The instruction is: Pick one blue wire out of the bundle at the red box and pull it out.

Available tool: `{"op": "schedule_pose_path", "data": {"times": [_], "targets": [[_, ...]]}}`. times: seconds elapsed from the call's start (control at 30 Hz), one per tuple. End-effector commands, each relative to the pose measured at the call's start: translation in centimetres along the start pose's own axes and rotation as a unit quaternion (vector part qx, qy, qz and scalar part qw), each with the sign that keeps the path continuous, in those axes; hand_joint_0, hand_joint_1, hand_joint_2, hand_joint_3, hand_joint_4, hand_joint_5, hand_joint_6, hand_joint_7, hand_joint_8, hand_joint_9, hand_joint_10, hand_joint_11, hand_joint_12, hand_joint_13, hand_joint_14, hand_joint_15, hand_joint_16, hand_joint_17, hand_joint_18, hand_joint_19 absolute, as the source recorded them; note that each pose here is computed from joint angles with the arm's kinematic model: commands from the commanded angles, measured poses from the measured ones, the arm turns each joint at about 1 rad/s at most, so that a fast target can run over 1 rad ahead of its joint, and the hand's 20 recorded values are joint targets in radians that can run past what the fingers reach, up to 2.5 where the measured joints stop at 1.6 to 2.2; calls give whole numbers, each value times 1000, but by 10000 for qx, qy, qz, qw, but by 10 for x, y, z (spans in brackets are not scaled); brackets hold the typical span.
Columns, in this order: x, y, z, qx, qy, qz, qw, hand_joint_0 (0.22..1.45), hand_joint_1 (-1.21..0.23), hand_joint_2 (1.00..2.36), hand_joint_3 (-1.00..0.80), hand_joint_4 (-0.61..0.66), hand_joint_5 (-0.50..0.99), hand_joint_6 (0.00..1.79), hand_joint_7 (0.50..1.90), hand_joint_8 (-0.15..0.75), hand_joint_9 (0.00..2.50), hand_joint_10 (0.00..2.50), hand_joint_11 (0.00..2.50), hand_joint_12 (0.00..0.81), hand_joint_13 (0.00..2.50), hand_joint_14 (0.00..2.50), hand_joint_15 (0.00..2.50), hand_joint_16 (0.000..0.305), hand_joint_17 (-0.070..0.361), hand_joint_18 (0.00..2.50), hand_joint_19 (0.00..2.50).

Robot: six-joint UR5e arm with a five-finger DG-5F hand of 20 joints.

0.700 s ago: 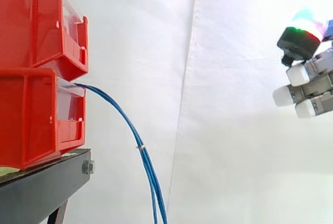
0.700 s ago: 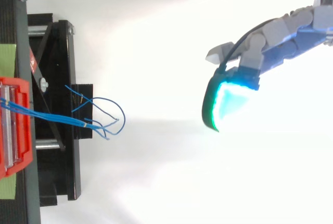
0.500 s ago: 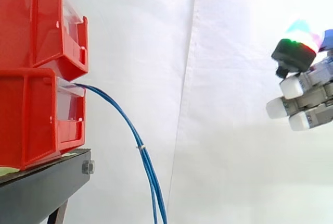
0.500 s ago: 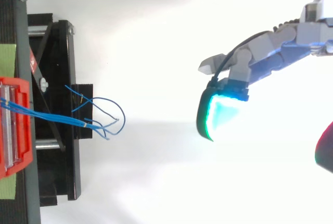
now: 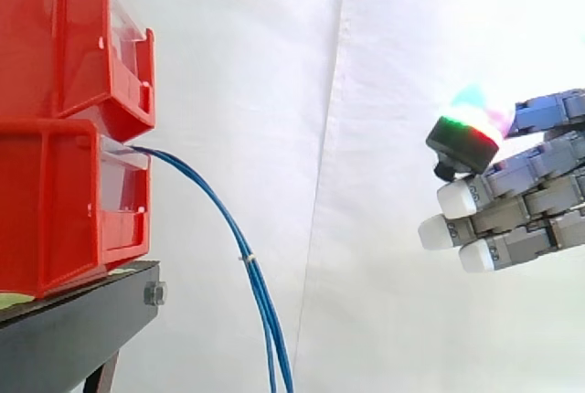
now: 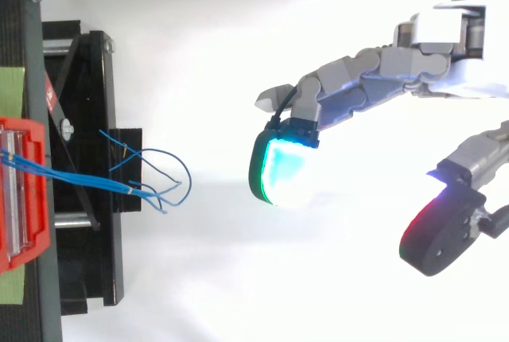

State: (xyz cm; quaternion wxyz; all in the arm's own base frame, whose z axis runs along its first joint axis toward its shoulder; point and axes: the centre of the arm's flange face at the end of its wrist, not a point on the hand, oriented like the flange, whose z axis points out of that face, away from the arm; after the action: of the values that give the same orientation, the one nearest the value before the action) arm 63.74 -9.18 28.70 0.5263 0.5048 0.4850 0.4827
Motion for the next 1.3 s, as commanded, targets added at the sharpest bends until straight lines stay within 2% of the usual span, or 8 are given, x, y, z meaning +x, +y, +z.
{"op": "schedule_pose_path", "data": {"times": [0.0,0.1,0.23,0.37,0.7,0.83,1.1,1.27], "targets": [[3,-2,1,20,-129,-39,9999,380,-699,1000,-500,304,-165,503,999,305,518,6,208,427,143,3,89,75,169,71,218],[6,-7,2,54,-212,-106,9997,382,-692,1000,-500,303,-165,503,999,303,514,7,207,427,139,3,81,75,169,66,219],[12,-25,6,159,-177,-149,9996,411,-675,1000,-500,290,-166,503,1001,294,506,7,209,414,133,2,85,72,162,51,224],[15,-40,17,69,-188,-147,9997,455,-672,1000,-500,270,-162,503,1021,278,500,7,212,394,121,2,79,68,153,29,230],[17,-60,25,43,-235,-240,9994,479,-661,1000,-500,264,-156,503,1032,271,505,7,210,385,125,3,82,65,147,49,242],[18,-62,30,-78,-341,-243,9991,481,-679,1000,-500,270,-151,503,1024,276,532,7,189,389,161,1,63,65,147,96,204],[25,-74,36,-1,-591,-547,9968,481,-658,1000,-500,278,-146,503,1024,277,540,6,184,388,164,1,60,65,146,106,213],[28,-87,56,8,-629,-518,9967,480,-657,1000,-500,281,-142,503,1025,279,545,7,193,388,167,1,61,65,147,109,213]]}}
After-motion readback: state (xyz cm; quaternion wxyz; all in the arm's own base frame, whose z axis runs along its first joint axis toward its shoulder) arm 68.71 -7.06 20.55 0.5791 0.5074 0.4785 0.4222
